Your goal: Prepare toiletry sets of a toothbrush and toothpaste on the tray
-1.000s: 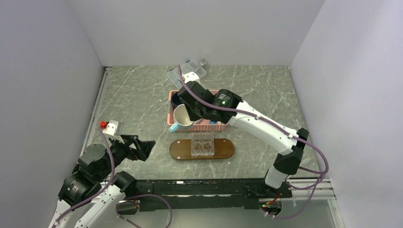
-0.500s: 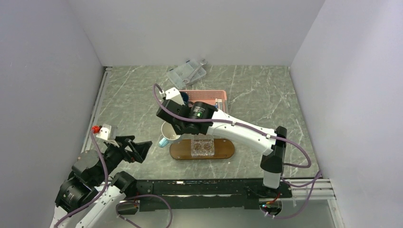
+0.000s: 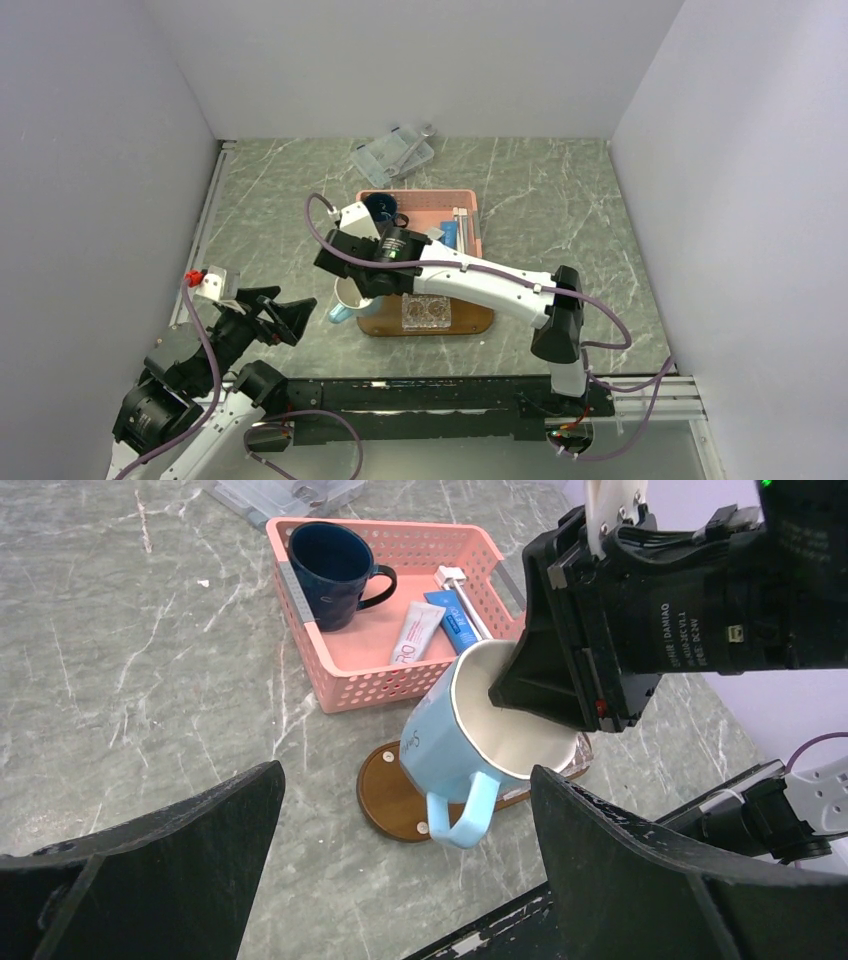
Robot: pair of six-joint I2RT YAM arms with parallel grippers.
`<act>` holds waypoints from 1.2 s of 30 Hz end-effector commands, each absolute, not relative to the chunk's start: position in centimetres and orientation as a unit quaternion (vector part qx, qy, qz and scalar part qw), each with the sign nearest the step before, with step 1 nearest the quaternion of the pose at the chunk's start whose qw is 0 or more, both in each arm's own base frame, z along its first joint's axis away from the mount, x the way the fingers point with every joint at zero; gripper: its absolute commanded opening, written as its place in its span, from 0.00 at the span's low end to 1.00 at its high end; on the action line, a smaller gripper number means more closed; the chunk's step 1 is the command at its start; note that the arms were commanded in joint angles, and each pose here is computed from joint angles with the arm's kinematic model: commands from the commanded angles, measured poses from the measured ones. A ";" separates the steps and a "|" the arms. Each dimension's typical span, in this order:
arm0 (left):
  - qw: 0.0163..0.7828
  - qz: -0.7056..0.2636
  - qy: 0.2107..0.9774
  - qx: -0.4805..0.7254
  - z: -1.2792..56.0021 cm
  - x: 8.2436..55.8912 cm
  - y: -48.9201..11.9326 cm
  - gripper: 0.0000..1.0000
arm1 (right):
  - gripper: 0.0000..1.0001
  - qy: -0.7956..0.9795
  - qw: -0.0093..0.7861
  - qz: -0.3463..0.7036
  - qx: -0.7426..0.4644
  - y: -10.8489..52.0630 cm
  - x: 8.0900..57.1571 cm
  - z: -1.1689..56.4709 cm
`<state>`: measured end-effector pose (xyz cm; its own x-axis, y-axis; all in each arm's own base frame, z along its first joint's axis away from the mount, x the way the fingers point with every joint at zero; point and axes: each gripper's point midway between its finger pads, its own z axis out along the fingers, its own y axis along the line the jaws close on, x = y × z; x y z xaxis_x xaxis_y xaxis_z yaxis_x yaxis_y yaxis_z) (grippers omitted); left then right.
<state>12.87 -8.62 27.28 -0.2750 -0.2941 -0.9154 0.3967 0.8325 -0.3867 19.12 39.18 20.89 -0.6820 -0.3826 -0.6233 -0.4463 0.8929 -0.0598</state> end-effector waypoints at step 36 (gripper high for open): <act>0.607 -0.289 0.740 0.029 27.9 13.3 -8.7 0.99 | 0.00 0.933 0.319 0.110 -0.128 38.4 21.2 15.4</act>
<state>12.88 -8.61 27.27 -0.2751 -0.2944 -0.9152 0.3959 0.8328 -0.3869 20.31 37.14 11.47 -0.7914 -0.2775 -0.5446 -0.3307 0.9437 -0.0003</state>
